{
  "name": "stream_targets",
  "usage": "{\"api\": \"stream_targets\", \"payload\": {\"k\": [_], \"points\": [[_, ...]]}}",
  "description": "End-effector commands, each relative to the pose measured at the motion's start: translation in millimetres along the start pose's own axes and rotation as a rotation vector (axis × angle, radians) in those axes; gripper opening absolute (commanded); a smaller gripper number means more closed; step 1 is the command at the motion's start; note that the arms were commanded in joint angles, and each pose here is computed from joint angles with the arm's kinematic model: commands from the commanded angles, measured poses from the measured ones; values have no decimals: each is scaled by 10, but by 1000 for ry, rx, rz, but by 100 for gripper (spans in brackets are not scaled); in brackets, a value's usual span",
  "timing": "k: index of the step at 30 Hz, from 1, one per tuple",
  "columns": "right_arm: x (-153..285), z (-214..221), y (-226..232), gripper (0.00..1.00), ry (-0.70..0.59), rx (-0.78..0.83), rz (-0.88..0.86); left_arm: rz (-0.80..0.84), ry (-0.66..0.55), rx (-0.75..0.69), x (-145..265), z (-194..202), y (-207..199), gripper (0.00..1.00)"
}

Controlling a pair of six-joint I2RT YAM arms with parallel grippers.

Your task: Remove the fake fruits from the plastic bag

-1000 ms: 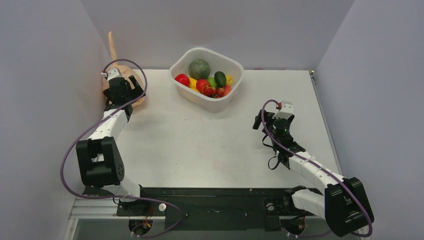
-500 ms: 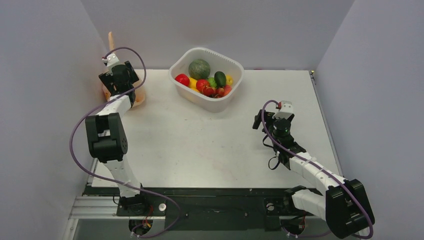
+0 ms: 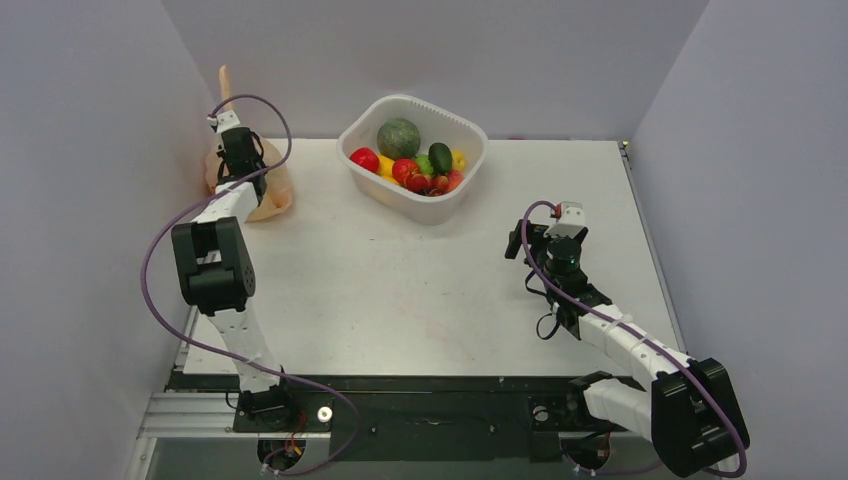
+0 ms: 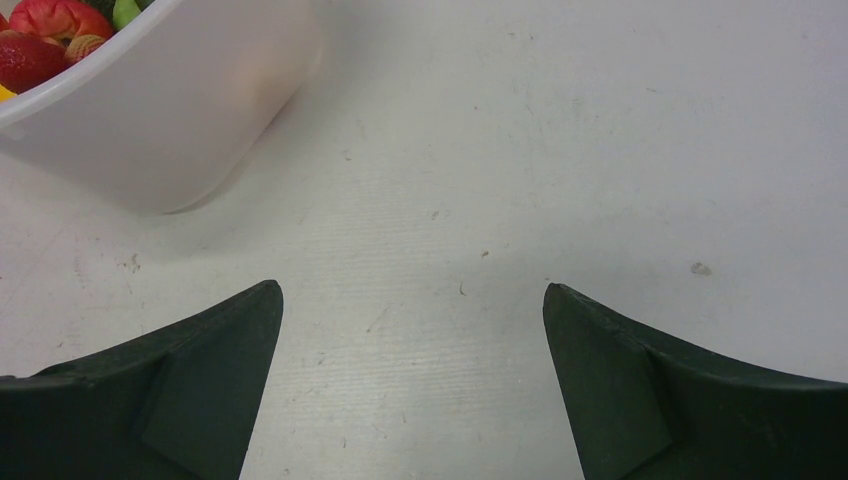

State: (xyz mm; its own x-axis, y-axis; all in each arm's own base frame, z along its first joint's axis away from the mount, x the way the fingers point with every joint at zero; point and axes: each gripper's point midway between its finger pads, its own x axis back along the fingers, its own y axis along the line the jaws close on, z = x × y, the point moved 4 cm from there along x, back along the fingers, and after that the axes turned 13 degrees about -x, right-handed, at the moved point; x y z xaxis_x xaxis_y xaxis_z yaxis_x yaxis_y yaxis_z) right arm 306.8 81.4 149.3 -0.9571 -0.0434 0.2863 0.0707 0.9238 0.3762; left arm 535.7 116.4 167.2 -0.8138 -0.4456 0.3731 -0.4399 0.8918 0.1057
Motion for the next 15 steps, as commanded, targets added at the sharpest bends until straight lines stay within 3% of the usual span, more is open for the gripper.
{"api": "stream_targets", "payload": {"k": [1, 3, 5, 15], "points": [[-15, -142, 116, 99, -47, -5, -43, 11, 98, -3, 40, 39, 5, 12], [-18, -131, 119, 99, -45, -4, -46, 18, 164, 0, 114, 146, 2, 3], [-17, -130, 125, 98, -44, -4, -48, 48, 218, 16, 208, 225, -38, 0], [24, -173, 119, 98, -71, -9, -54, 230, 274, -44, 1123, 454, -596, 0]]}}
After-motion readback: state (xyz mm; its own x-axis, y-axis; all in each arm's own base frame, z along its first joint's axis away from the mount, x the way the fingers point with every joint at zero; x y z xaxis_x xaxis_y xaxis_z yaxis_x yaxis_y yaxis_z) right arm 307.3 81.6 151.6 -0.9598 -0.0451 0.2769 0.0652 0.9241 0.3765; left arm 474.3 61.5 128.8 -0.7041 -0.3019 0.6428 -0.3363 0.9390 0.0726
